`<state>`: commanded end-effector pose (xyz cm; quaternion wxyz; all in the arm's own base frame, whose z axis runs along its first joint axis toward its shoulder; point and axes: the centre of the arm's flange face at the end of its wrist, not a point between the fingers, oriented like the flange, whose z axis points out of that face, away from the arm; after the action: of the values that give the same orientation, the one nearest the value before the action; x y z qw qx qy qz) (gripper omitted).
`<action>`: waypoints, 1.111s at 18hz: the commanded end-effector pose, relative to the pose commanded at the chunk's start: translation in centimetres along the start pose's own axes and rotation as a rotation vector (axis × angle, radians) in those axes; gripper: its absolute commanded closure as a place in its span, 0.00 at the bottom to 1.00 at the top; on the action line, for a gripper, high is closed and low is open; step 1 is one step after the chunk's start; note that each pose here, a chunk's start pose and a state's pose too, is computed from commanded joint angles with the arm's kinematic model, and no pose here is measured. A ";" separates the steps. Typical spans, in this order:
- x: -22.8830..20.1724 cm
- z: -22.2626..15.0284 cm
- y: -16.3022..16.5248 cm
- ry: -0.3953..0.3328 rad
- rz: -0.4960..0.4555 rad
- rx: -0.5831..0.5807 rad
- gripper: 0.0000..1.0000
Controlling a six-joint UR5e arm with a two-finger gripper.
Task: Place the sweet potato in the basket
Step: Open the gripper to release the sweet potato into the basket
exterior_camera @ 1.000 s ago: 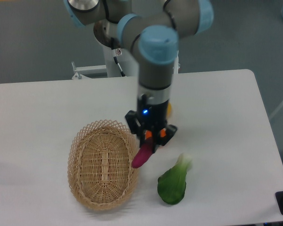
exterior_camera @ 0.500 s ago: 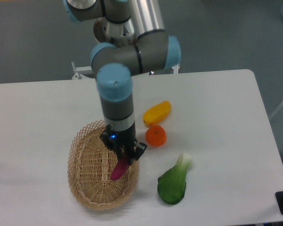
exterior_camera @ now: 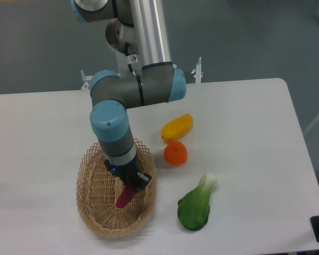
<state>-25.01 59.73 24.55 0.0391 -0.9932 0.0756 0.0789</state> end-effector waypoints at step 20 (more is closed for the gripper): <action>1.0 -0.3 -0.7 -0.005 0.030 0.008 0.00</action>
<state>-23.87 60.27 24.76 0.0419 -0.9917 0.0906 0.0816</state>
